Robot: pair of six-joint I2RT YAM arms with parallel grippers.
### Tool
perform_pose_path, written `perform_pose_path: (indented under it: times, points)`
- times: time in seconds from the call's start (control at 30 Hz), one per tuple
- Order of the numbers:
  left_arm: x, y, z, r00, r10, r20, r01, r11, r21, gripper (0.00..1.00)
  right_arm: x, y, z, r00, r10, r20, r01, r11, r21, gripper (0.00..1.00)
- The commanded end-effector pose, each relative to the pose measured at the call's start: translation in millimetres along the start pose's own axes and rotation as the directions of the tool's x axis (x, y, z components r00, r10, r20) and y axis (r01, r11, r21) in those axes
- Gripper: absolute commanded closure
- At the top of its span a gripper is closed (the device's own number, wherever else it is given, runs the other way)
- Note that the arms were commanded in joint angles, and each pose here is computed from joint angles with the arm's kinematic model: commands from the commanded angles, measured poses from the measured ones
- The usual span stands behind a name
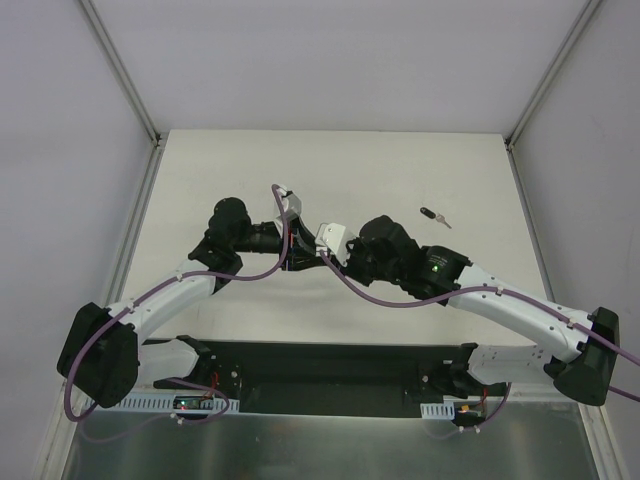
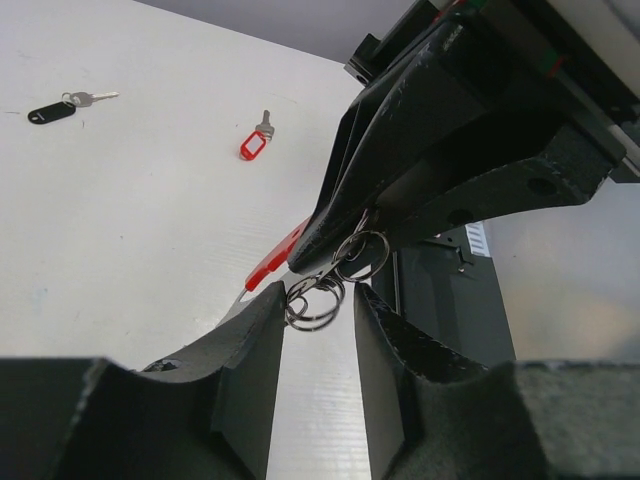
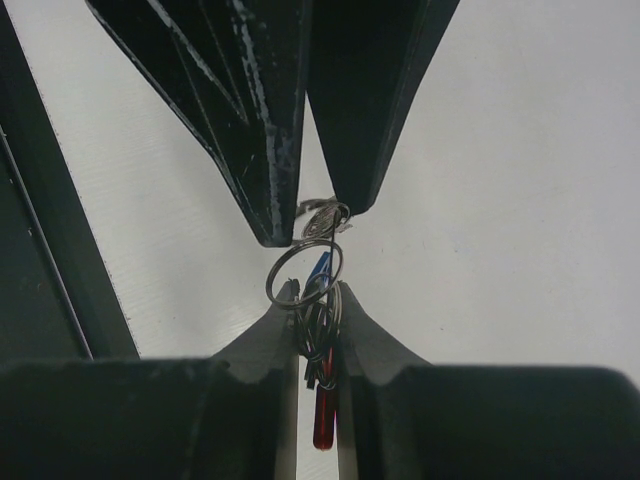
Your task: Put the keys on the keyring
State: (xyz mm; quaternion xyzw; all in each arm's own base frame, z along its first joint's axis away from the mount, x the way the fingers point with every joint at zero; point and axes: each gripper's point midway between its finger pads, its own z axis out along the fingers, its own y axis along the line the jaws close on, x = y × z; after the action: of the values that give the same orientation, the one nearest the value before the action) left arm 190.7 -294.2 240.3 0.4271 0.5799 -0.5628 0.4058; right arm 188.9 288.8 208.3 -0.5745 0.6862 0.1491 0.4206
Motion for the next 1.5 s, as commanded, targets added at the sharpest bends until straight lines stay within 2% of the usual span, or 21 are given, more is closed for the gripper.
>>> perform_pose_path:
  times: [0.0, 0.17, 0.47, 0.73, 0.87, 1.0, 1.27, 1.47]
  points:
    - [-13, -14, 2, 0.997, 0.072, 0.012, -0.073, 0.995, 0.072, 0.70, -12, -6, -5, 0.999, -0.011, 0.045, 0.010, 1.000, 0.018, 0.99]
    - [-15, -17, -1, 0.995, 0.092, 0.023, -0.093, 0.994, 0.050, 0.80, -6, -10, -4, 1.000, -0.012, 0.021, 0.011, 0.999, 0.045, 0.99]
    - [-18, -19, -4, 0.994, 0.100, 0.033, -0.101, 0.995, 0.025, 0.87, -6, -12, -3, 1.000, -0.013, 0.015, 0.012, 0.998, 0.056, 0.99]
    - [-13, -17, -3, 0.998, 0.051, 0.021, -0.051, 0.998, 0.025, 0.91, -6, -14, -3, 1.000, -0.012, 0.015, 0.011, 0.998, 0.060, 0.99]
    - [-11, -17, -3, 1.000, 0.008, 0.018, -0.008, 1.000, 0.019, 0.93, -6, -14, -3, 1.000, -0.012, 0.014, 0.011, 0.998, 0.062, 0.99]
    - [-8, -12, -4, 0.999, -0.043, 0.023, 0.044, 0.999, -0.031, 1.00, -6, -16, -4, 1.000, -0.008, 0.014, 0.007, 0.997, 0.076, 0.99]
    - [2, -4, -2, 0.980, -0.198, 0.019, 0.199, 0.970, -0.140, 1.00, -7, -23, -3, 1.000, 0.004, 0.013, -0.006, 0.993, 0.118, 0.99]
    - [0, -13, 0, 0.957, -0.288, 0.032, 0.290, 0.948, -0.132, 1.00, -8, -26, -1, 1.000, 0.012, 0.017, -0.014, 0.991, 0.132, 0.99]
